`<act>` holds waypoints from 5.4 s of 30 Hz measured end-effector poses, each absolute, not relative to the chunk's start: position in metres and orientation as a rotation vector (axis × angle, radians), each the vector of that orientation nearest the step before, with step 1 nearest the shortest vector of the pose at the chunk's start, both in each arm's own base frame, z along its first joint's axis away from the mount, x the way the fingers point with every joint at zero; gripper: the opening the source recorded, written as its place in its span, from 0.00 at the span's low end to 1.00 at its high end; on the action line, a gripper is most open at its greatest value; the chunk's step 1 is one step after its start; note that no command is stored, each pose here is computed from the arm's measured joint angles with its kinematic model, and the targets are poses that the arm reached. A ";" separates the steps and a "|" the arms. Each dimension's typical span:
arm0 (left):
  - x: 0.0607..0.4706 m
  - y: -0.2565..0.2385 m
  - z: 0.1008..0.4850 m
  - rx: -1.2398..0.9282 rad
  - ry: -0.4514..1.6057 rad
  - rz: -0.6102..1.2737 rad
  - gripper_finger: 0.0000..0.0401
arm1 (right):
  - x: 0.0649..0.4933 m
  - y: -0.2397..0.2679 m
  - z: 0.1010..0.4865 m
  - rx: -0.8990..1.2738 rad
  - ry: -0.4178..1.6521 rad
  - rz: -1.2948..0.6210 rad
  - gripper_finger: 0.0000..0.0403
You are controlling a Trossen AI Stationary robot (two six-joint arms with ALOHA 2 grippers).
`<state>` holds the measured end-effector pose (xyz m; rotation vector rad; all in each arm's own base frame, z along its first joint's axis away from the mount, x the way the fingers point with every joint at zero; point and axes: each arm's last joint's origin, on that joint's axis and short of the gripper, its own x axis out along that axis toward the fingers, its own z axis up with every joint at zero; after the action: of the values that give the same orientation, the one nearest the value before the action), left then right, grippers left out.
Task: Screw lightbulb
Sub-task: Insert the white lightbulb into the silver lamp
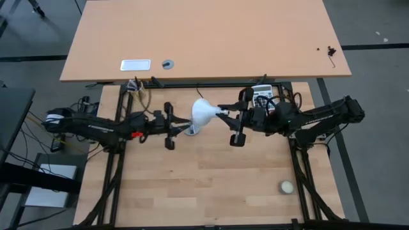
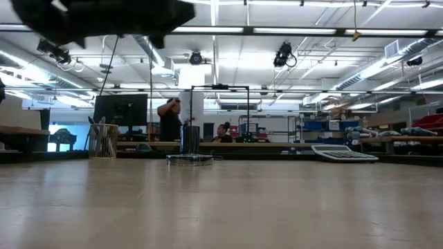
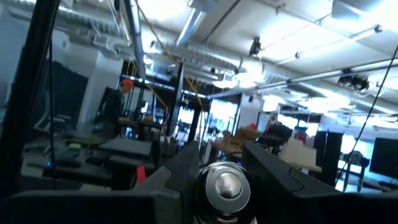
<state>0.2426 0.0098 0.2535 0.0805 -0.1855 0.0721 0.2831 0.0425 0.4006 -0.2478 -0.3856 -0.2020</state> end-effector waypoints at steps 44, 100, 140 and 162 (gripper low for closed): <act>0.304 -0.005 0.292 0.102 -0.638 -0.069 0.23 | 0.289 0.051 0.369 -0.143 -0.093 -0.143 0.25; 0.312 -0.007 0.283 -0.003 -0.502 -0.164 0.50 | 0.324 0.044 0.291 -0.038 0.255 -0.137 0.27; 0.304 0.050 0.256 0.080 -0.147 -0.069 0.39 | 0.270 0.037 0.324 -0.078 0.361 -0.125 0.20; 0.257 0.059 0.187 0.084 -0.076 0.128 0.39 | 0.270 0.001 0.266 -0.024 0.280 -0.132 0.03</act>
<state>0.2571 0.0591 0.1868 0.0840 -0.0763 0.1281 0.2703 0.0014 0.2656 -0.0242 0.2802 -0.1323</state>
